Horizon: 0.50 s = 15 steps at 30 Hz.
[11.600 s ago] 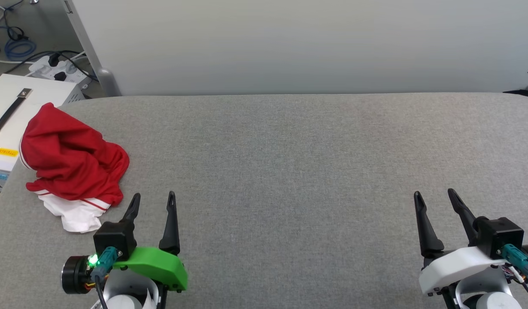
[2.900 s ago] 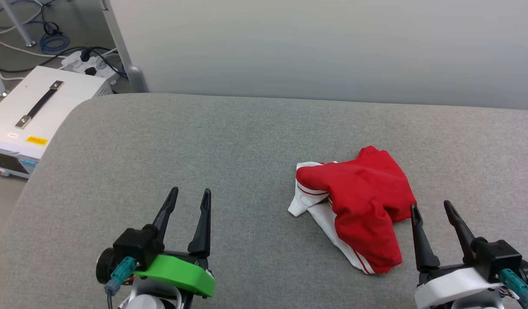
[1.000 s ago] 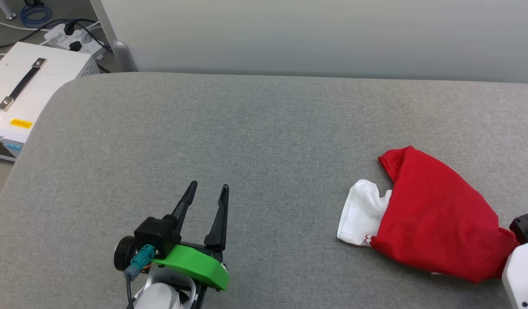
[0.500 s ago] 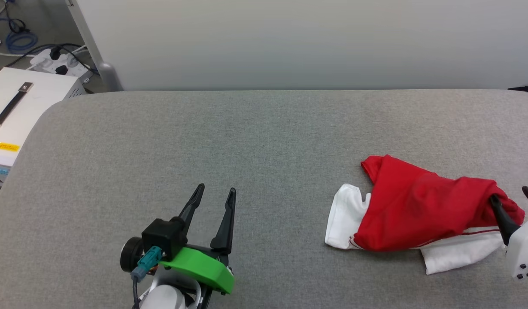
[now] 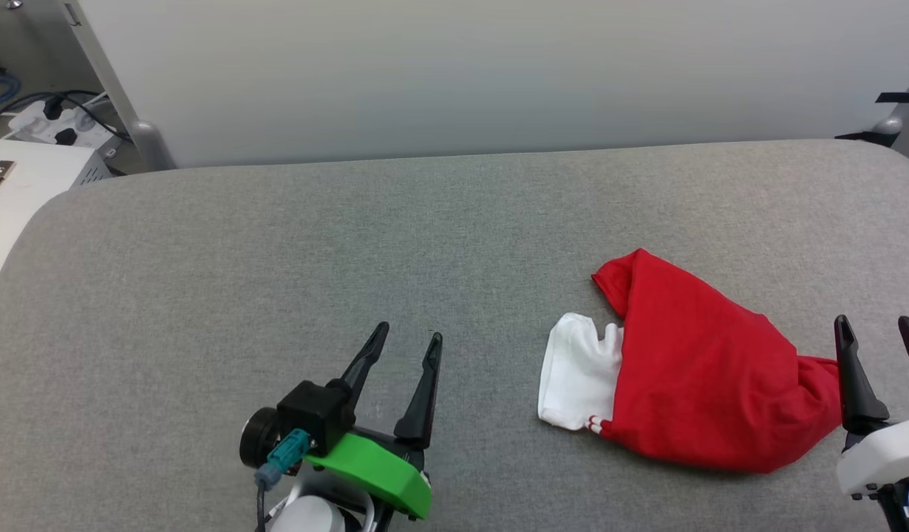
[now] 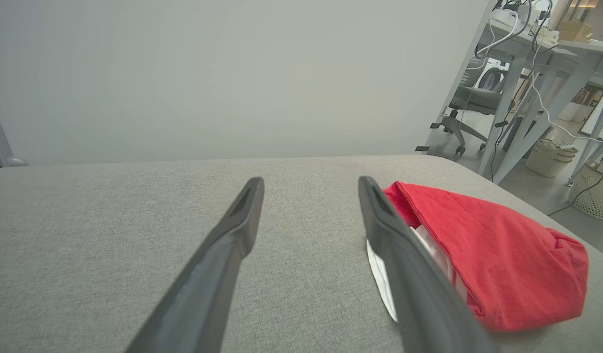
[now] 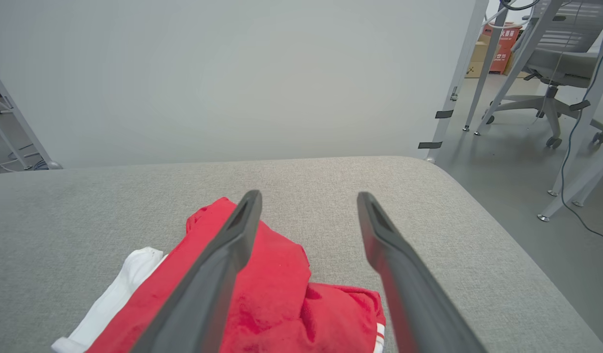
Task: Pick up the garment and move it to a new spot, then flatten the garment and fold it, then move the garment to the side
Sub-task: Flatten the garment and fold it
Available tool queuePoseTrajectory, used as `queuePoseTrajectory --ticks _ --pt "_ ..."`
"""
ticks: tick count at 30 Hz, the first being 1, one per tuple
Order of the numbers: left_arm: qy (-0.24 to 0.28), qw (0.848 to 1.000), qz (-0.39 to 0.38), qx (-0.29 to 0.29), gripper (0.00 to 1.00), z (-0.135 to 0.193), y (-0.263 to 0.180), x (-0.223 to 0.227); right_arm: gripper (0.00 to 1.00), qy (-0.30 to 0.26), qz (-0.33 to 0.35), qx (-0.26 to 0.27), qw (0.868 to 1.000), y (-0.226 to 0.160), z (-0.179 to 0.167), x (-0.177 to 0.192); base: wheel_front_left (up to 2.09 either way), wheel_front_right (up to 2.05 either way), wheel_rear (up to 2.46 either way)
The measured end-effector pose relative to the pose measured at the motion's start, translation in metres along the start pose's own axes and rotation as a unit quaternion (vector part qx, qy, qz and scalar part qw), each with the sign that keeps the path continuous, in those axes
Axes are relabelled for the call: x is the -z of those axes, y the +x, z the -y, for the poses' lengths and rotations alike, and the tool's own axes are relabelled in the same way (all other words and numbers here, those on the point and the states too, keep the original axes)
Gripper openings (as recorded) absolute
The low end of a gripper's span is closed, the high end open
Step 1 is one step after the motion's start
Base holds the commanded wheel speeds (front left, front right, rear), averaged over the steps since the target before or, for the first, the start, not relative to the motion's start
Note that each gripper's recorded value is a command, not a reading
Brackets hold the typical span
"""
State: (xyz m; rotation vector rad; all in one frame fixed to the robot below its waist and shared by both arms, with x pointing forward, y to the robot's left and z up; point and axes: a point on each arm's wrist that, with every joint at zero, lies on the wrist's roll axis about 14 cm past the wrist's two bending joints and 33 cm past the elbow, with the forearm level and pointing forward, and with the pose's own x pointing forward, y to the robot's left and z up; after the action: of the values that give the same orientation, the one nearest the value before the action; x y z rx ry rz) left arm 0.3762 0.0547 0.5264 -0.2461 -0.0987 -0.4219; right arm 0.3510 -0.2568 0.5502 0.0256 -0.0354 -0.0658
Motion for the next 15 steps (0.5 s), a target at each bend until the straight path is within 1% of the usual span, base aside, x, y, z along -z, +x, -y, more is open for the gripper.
queuePoseTrajectory --ticks 2,4,5,9,11,13,15 --pt "-0.005 1.000 -0.007 0.013 1.00 0.008 0.003 0.006 1.00 -0.002 0.002 0.006 1.000 -0.001 0.002 -0.001 0.00 0.00 0.00" --pt "-0.029 0.999 -0.008 0.020 1.00 0.012 0.010 0.007 1.00 -0.003 0.003 0.012 1.000 -0.001 0.005 -0.001 0.00 0.00 0.00" --pt "-0.032 0.999 -0.010 0.028 1.00 0.016 0.016 0.007 1.00 -0.005 0.003 0.015 1.000 -0.002 0.007 -0.002 0.00 0.00 0.00" --pt "-0.004 0.993 -0.070 0.093 1.00 0.044 0.050 0.017 1.00 -0.011 -0.004 0.024 1.000 -0.001 0.011 0.001 0.00 0.00 0.00" --pt "0.012 0.986 -0.122 0.114 1.00 0.052 0.063 0.030 1.00 -0.014 -0.007 0.027 1.000 -0.001 0.012 0.003 0.00 0.00 0.00" --pt "0.028 0.972 -0.192 0.133 1.00 0.059 0.069 0.053 1.00 -0.015 -0.013 0.028 0.999 -0.001 0.011 0.006 0.00 0.00 0.00" --pt "0.043 0.958 -0.243 0.146 1.00 0.063 0.072 0.072 1.00 -0.015 -0.018 0.029 0.999 -0.001 0.011 0.009 0.00 0.00 0.00"
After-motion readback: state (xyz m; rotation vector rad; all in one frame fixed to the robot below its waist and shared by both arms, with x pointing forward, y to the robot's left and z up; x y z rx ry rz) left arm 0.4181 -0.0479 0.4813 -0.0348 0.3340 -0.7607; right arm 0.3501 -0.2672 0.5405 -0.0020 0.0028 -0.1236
